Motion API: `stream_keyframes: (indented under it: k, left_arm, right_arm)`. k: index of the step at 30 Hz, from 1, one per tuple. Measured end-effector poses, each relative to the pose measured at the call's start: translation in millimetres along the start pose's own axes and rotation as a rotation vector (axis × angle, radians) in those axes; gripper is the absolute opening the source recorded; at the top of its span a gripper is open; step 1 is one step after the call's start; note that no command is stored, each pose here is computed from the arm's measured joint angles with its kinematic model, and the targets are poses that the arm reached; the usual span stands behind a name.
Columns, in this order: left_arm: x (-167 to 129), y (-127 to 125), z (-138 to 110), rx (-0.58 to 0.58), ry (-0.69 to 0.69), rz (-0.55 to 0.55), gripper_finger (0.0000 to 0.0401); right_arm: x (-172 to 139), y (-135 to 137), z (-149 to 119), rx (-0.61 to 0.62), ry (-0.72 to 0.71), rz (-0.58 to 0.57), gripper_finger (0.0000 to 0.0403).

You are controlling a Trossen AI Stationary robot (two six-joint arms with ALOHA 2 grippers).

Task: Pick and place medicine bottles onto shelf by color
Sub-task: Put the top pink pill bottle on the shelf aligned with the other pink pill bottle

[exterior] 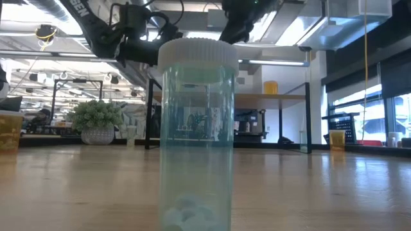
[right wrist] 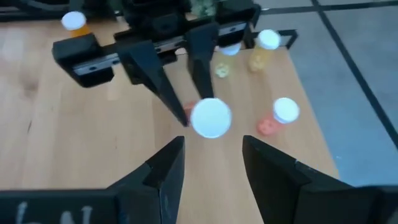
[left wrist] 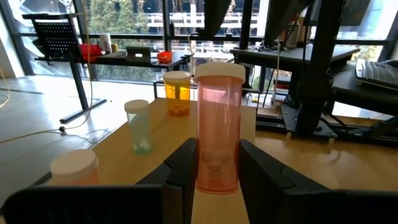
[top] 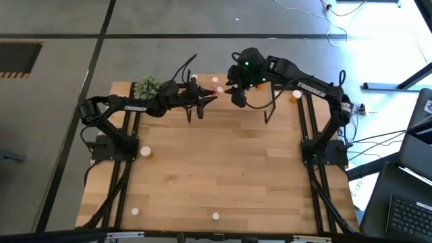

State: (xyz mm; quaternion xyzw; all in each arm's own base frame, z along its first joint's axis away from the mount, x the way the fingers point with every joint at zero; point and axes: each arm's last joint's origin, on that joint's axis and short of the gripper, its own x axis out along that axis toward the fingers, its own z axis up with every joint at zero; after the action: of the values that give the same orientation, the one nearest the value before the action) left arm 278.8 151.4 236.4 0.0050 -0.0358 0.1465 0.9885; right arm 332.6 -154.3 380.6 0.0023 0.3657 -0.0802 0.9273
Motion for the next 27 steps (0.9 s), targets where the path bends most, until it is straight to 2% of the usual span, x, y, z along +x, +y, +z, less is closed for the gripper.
stream_keyframes:
  k: [14,27]
  left_arm:
    - [0,0,0,0.000,0.001,-0.006,0.0090]
    - [0,0,0,0.000,0.000,-0.008,0.0090]
  right_arm:
    - [23,-15,-3,0.052,-0.021,0.094,0.0165]
    - [24,-15,-3,0.054,-0.031,0.130,0.0165]
